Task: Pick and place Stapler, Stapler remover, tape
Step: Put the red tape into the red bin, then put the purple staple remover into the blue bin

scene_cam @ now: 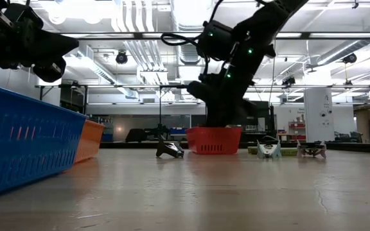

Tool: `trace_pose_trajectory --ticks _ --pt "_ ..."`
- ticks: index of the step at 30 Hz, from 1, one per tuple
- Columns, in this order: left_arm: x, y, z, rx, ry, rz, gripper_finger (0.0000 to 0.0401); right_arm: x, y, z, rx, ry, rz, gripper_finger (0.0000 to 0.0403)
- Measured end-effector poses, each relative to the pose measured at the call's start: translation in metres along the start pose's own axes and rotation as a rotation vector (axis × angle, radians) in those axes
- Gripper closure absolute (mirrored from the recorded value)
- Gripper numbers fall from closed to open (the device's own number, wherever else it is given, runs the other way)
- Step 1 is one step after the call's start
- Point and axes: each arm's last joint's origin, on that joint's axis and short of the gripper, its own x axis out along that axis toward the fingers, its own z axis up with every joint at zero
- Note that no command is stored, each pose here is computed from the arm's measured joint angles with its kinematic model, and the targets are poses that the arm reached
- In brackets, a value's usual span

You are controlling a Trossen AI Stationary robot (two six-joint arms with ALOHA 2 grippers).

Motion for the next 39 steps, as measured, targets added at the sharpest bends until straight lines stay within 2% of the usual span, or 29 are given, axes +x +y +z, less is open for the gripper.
trace_pose_trajectory --ticks 10,21,26,31,39 --pt "0.0 0.0 0.0 0.0 0.0 0.001 0.0375 0.005 0.0 -0.003 -0.003 0.018 0.025 0.0346" --pt "0.0 0.0 0.0 0.0 0.0 0.0 0.0376 0.001 0.005 0.005 -0.028 -0.015 0.033 0.028" --pt "0.0 0.0 0.0 0.0 0.0 0.0 0.0378 0.001 0.005 0.006 -0.027 -0.018 0.034 0.0263" --pt "0.0 0.0 0.0 0.0 0.0 0.001 0.0375 -0.006 0.009 0.012 -0.032 -0.073 0.074 0.026" --pt "0.0 0.0 0.0 0.0 0.001 0.001 0.0376 -0.015 0.017 0.022 -0.07 -0.149 0.082 0.0278"
